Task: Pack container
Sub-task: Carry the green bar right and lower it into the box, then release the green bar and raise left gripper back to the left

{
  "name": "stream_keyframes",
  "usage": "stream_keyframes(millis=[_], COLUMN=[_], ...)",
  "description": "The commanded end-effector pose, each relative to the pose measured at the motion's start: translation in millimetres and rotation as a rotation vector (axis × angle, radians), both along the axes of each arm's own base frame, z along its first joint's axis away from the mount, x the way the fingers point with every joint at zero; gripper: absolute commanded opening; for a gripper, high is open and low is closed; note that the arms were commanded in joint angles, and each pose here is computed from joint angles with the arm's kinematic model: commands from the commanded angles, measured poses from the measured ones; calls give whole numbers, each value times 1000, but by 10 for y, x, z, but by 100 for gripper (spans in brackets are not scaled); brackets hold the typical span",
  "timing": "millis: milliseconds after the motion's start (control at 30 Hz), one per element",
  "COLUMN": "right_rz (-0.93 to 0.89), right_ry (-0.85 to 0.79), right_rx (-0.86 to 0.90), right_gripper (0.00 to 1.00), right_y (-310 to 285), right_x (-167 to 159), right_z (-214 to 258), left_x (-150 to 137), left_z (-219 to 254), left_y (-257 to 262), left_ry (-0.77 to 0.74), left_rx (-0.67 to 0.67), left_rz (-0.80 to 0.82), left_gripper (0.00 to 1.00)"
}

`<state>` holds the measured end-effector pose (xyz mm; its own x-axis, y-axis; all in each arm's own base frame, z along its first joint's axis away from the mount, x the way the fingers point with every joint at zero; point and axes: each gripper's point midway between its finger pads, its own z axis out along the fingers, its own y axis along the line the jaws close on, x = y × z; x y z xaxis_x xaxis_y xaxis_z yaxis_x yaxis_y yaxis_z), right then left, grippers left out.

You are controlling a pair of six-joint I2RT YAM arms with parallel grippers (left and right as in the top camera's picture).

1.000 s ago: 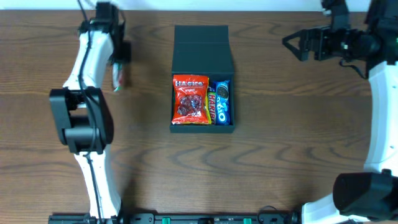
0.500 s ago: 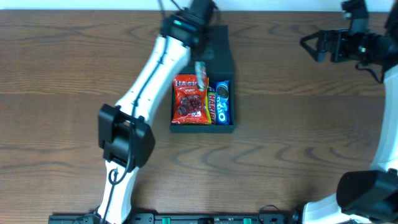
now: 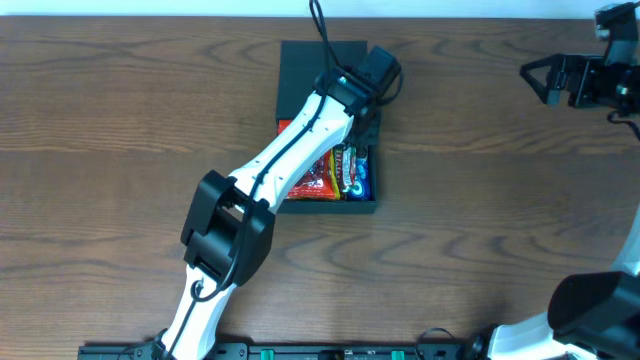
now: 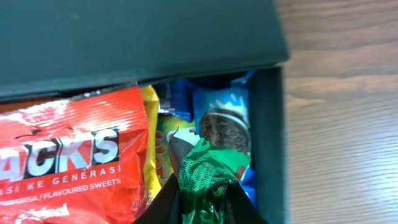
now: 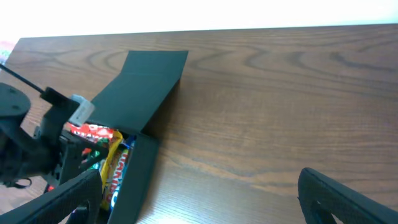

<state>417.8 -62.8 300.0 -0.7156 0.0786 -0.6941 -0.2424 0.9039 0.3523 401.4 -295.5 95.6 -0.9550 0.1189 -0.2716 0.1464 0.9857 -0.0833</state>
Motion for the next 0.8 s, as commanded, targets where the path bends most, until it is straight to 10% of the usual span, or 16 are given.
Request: stream_keyframes(millis=[0, 100, 367, 467, 533, 567, 767], right_rz=[20, 20, 22, 35, 61, 76, 227], right_ry=[-31, -30, -22, -4, 23, 35, 142], right_rx=[0, 0, 4, 12, 25, 30, 110], right_gripper=[99, 99, 99, 86, 14, 1, 1], right_y=[9, 9, 21, 77, 185, 248, 924], right_x=[-18, -18, -24, -23, -4, 5, 95], right_z=[79, 77, 52, -22, -138, -197, -844], left_x=[34, 93, 436, 725, 947, 1043, 1433], left_z=[13, 37, 588, 1007, 1261, 1341, 1456], left_y=[30, -18, -122, 165, 506, 662, 1682], left_ry=[-27, -52, -204, -304, -357, -376, -426], left_rx=[17, -3, -75, -71, -74, -78, 4], left_rz=[-14, -14, -55, 21, 99, 133, 211], left_gripper=[12, 91, 99, 71, 11, 6, 6])
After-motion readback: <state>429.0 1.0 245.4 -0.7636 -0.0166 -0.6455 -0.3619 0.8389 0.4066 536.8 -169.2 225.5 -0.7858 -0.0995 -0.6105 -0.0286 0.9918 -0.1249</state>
